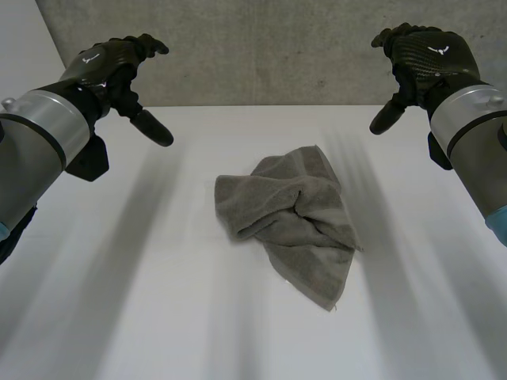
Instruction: Fold the towel.
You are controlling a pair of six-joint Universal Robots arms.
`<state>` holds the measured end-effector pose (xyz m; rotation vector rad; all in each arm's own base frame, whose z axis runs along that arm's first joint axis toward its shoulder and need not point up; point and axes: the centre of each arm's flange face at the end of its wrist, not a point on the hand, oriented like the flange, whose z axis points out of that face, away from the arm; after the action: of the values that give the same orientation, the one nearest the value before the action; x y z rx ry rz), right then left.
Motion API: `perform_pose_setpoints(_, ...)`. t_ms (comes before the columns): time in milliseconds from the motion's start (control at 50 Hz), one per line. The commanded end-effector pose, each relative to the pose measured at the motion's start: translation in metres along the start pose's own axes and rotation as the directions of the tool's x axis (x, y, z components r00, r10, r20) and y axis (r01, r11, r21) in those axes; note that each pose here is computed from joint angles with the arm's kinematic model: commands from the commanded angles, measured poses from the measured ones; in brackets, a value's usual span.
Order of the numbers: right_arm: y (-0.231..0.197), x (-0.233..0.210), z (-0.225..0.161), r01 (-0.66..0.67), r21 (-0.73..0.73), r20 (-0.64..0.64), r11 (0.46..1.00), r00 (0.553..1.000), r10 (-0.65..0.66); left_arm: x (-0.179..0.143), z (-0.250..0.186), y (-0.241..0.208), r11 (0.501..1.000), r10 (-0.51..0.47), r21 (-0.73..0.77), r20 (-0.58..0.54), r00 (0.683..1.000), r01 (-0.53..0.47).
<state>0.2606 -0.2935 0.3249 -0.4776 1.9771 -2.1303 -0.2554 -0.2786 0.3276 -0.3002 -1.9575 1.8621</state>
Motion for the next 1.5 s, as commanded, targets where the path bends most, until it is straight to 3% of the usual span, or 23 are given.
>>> perform_pose_setpoints(20,0.000,0.000,0.000,0.000,0.000,0.001,1.000,1.000,0.000,0.005,-0.002,0.003,1.000,0.031,-0.002,0.004,1.000,-0.031)
perform_pose_setpoints(220,0.002,-0.004,0.001,0.036,-0.021,0.050,0.999,0.998,-0.035,0.015,-0.006,0.025,0.997,0.030,-0.064,-0.037,0.999,-0.032)
perform_pose_setpoints(280,0.014,-0.011,0.000,0.091,-0.075,0.115,0.993,0.990,-0.083,0.020,0.001,0.051,0.993,0.029,-0.113,-0.055,0.998,-0.035)
perform_pose_setpoints(420,0.075,-0.026,0.002,0.255,-0.236,0.244,0.938,0.950,-0.197,0.027,0.028,0.125,0.969,0.018,-0.244,-0.092,0.996,-0.040)
perform_pose_setpoints(640,0.167,-0.039,0.022,0.244,-0.350,0.283,0.904,0.948,-0.146,0.039,0.057,0.199,0.939,0.000,-0.342,-0.125,0.992,-0.043)
perform_pose_setpoints(760,0.179,-0.050,0.024,0.220,-0.364,0.294,0.905,0.949,-0.113,0.055,0.055,0.220,0.927,0.004,-0.369,-0.166,0.986,-0.066)
perform_pose_setpoints(880,0.161,-0.050,0.025,0.137,-0.348,0.266,0.928,0.963,-0.042,0.059,0.054,0.211,0.932,-0.002,-0.358,-0.169,0.986,-0.060)
perform_pose_setpoints(980,0.118,-0.043,0.018,0.106,-0.270,0.244,0.957,0.969,-0.039,0.063,0.042,0.147,0.968,0.005,-0.247,-0.182,0.983,-0.051)
perform_pose_setpoints(1040,0.089,-0.040,0.007,0.108,-0.221,0.267,0.969,0.963,-0.046,0.062,0.038,0.129,0.976,0.012,-0.212,-0.180,0.984,-0.050)
perform_pose_setpoints(1080,0.061,-0.041,-0.010,0.113,-0.208,0.318,0.972,0.947,-0.042,0.058,0.026,0.090,0.990,0.021,-0.135,-0.173,0.985,-0.045)
perform_pose_setpoints(1180,0.021,-0.038,-0.041,0.110,-0.230,0.391,0.967,0.920,-0.011,0.042,0.009,0.052,0.996,0.028,-0.081,-0.133,0.991,-0.039)
perform_pose_setpoints(1300,-0.031,-0.030,-0.072,0.093,-0.127,0.420,0.987,0.907,-0.032,0.028,-0.015,-0.002,0.999,0.039,0.011,-0.162,0.986,-0.037)
perform_pose_setpoints(1420,-0.043,-0.029,-0.077,0.084,-0.085,0.429,0.993,0.903,-0.039,0.008,-0.011,-0.008,0.999,0.041,0.015,-0.193,0.980,-0.039)
perform_pose_setpoints(1500,-0.020,-0.035,-0.063,0.095,-0.136,0.438,0.986,0.899,-0.026,0.004,0.002,0.013,0.998,0.019,-0.051,-0.242,0.970,-0.033)
